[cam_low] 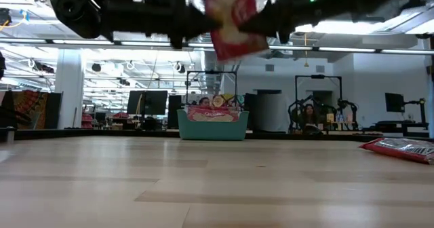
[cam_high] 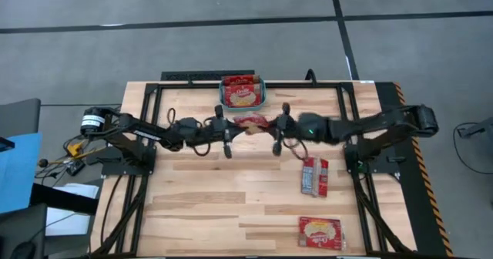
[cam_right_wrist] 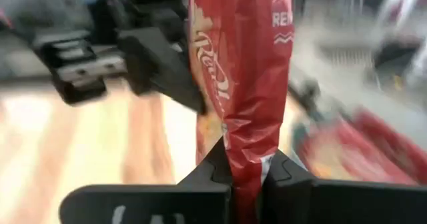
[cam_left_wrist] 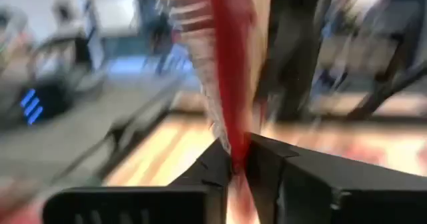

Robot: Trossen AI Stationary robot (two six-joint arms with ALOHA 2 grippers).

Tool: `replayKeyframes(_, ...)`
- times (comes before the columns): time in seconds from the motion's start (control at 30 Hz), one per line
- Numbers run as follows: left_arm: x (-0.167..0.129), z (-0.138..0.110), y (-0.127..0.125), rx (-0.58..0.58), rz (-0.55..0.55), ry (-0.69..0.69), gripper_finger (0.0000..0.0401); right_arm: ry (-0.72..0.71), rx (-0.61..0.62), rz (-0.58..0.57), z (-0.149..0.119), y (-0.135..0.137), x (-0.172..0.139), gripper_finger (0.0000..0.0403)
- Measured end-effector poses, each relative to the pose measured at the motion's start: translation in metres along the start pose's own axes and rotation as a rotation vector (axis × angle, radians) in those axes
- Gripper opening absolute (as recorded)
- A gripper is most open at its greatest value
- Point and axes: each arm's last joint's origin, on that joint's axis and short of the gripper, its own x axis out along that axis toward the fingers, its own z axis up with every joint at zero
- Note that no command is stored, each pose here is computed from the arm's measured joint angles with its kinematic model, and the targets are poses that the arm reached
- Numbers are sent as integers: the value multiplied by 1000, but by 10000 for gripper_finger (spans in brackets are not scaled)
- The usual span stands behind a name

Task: Sort popcorn bags into baskets
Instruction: Put the red popcorn bag into the green basket

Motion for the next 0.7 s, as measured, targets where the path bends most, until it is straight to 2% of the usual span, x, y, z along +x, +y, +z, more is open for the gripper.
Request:
replayKeyframes(0.1, -1, -17, 4, 38, 112, 181, 59, 203, -68, -53, 22, -31, 6, 30)
replayKeyframes(0.2, -5, -28, 8, 89, 253, 300, 92, 309, -128, -104, 44, -62, 16, 30)
replayKeyframes(0.3, -8, -34, 11, 126, 369, 371, 117, 379, -204, -68, 58, -89, 33, 30)
replayKeyframes(0.4, -9, -37, 11, 143, 392, 402, 134, 465, -225, -3, 60, -117, 55, 30)
replayKeyframes(0.53, -12, -40, 9, 158, 420, 442, 141, 622, -242, 42, 51, -148, 86, 30)
replayKeyframes(0.7, -22, -43, 13, 149, 641, 498, 142, 745, -278, 106, 43, -165, 122, 30)
